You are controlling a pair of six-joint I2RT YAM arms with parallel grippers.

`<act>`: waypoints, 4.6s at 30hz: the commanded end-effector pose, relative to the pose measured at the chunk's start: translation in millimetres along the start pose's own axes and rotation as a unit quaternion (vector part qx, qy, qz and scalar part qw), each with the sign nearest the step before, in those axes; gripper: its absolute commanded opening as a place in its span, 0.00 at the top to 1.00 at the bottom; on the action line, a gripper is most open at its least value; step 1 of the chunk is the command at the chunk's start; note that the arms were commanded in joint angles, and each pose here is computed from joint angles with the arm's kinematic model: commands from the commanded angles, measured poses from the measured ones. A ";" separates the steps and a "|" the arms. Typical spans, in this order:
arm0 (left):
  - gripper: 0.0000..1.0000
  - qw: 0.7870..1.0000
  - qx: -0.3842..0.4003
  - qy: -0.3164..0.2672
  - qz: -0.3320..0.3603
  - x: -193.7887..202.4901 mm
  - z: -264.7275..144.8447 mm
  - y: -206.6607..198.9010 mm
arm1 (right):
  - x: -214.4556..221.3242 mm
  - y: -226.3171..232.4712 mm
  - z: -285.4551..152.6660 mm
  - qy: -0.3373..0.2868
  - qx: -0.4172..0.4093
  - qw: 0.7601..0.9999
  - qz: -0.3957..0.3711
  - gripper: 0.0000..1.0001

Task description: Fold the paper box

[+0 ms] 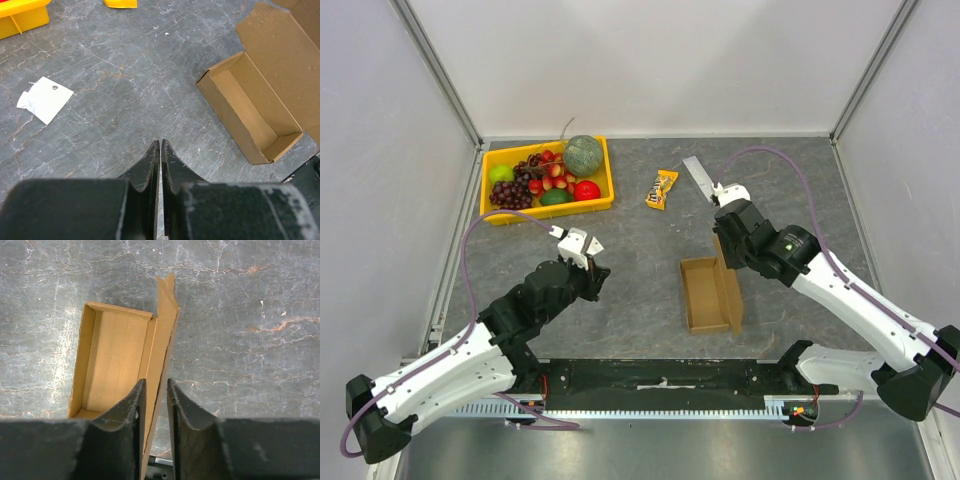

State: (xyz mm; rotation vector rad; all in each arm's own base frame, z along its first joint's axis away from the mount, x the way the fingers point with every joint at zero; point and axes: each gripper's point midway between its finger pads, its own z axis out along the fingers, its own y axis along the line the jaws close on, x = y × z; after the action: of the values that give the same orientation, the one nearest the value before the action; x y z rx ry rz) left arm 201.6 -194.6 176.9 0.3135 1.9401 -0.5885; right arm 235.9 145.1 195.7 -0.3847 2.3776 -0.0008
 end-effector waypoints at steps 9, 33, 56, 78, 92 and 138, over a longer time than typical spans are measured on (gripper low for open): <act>0.89 0.999 0.015 -0.021 -0.027 -17.5 0.6 -11.2 | -1.0 -8.5 -10.0 -0.015 -0.006 0.999 0.029 0.47; 0.71 0.999 -0.006 -0.038 -0.035 -37.9 -1.9 -8.4 | -72.3 -55.7 -51.7 -0.161 0.074 0.981 0.083 0.02; 0.70 0.999 0.016 0.020 -0.039 -34.7 5.3 -25.9 | -56.0 -21.6 -42.9 -0.115 0.000 0.970 0.213 0.02; 0.55 0.981 -0.113 0.067 -0.145 -18.2 23.3 60.1 | -77.9 -0.2 -31.2 -0.126 -0.045 0.982 0.134 0.04; 0.04 0.945 -0.252 0.119 -0.170 3.4 83.1 144.8 | -39.0 1.0 -34.5 -0.103 -0.070 0.984 0.124 0.05; 0.13 0.922 -0.120 0.360 0.074 51.9 138.2 168.5 | -4.6 15.7 -15.4 -0.058 -0.100 0.987 0.108 0.05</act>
State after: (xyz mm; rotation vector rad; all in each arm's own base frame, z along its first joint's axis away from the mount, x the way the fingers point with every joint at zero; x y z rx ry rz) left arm 368.5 -133.3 36.5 0.4348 2.6079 -0.1221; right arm 223.7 154.8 206.4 -0.2198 2.3142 0.3140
